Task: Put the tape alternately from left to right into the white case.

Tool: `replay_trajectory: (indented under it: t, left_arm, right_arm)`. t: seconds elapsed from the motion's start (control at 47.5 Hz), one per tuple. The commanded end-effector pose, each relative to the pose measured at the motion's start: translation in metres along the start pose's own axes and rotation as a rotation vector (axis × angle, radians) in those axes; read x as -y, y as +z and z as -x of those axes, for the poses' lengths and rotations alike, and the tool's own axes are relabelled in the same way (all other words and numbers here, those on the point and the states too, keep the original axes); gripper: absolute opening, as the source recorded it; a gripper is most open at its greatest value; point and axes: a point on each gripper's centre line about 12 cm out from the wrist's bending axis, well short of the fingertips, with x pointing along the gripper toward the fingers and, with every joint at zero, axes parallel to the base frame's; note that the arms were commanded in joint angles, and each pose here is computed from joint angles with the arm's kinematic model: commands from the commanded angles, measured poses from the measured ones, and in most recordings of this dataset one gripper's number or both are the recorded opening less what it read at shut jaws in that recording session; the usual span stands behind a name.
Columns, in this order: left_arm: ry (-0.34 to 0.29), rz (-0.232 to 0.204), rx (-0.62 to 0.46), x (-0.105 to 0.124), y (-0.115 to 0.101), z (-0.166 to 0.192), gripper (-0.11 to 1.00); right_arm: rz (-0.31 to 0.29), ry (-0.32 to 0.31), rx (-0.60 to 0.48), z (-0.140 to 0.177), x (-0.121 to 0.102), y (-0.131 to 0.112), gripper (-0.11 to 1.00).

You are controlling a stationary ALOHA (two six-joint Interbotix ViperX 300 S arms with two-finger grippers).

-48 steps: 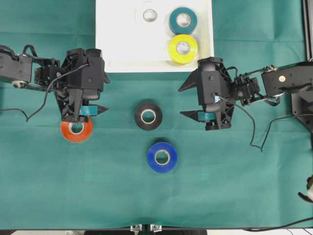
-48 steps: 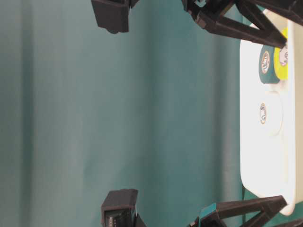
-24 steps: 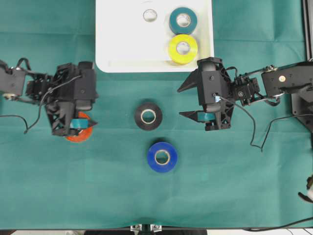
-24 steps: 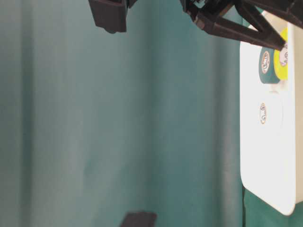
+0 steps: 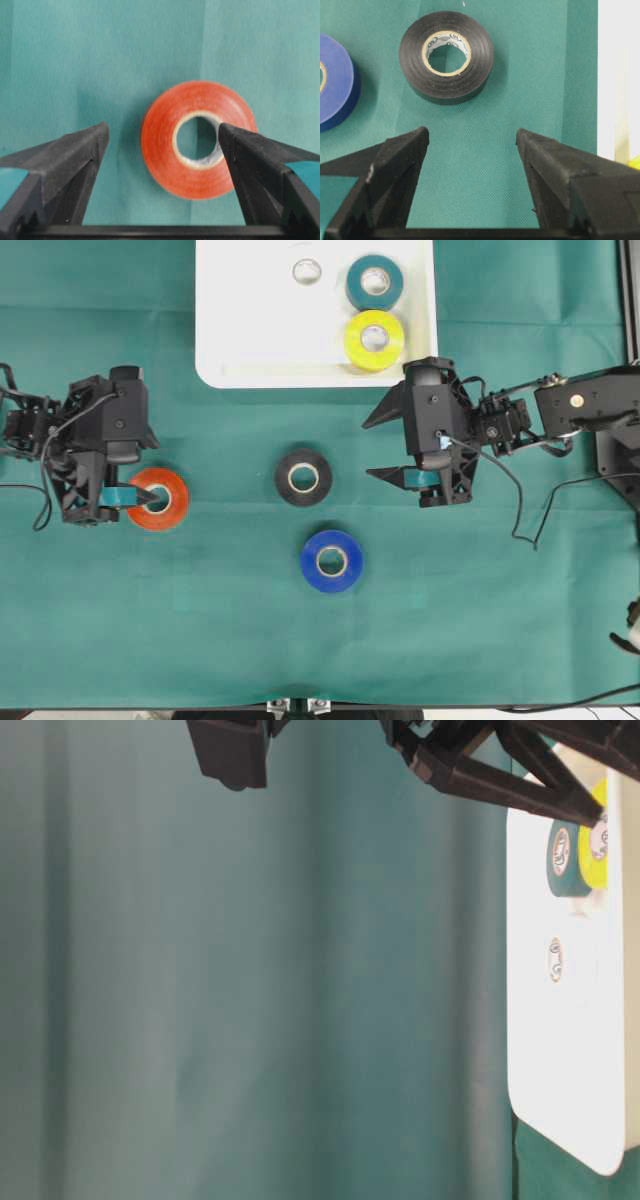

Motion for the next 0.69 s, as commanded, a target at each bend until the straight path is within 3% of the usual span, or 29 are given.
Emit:
replay_trajectory:
  t: [0.0,0.673]
  left_arm:
    - [-0.005,-0.002,0.0,0.001,-0.004,0.004,0.76]
    - [0.011,0.0,-0.059,0.001,-0.004,-0.021,0.76]
  right_arm:
    - [0.001,0.009,0.029,0.002,-0.002,0.008,0.8]
    - [0.001,0.008,0.021,-0.002,-0.002,0.007,0.8]
